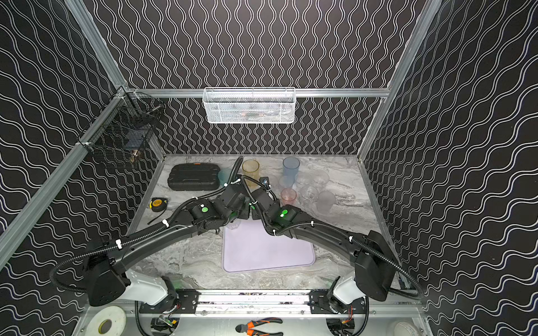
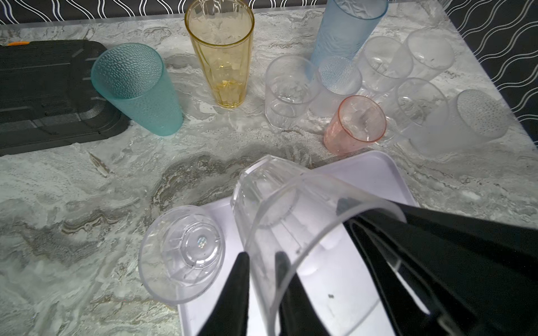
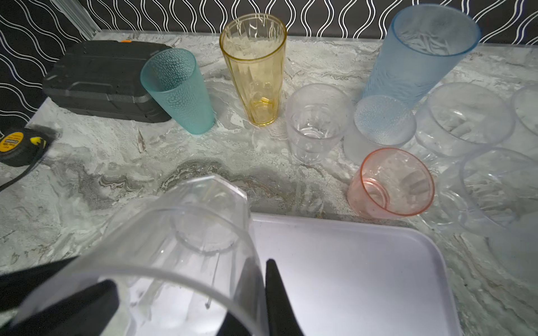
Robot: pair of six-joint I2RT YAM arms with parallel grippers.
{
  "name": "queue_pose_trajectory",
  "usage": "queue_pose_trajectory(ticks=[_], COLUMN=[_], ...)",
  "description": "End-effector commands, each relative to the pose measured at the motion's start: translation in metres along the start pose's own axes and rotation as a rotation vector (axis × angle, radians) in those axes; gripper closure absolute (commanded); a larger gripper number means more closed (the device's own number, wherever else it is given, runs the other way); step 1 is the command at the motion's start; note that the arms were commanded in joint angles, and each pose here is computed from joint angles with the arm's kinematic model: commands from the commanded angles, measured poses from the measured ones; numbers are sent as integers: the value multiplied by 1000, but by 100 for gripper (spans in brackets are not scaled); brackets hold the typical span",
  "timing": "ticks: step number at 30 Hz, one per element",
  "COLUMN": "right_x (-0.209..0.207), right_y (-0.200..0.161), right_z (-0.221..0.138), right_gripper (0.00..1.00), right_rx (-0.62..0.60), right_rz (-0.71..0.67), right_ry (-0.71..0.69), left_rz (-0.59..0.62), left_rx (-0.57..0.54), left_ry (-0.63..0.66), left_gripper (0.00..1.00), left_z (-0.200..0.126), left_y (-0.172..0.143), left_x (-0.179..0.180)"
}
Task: Place the glasses into the tray
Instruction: Place the glass on the tray.
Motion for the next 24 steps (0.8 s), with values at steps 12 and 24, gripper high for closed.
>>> queue_pose_trajectory(ticks=[12,24], right_x=[-20,-26], right_y=[-10,-1], right_z=[13,28], right_gripper=[100,100], right_rx=[149,518], right_rz=[-105,-327], right_ry=[31,-15], left_rz=[-11,174], left_rx=[-152,-281], left_ry=[-73,152], left_gripper=[52,34], left_z=[-42,-63], left_y=[26,19], left_x=[7,75])
Point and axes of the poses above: each gripper's point midway between its finger pads, its own z axis out along the fingers, its own x axis along the line the jaws close on, y = z × x, the point moved 6 cm from there along -z, back along the fingers, and after that the axes turned 4 degrees about z, right-handed, at the moved point
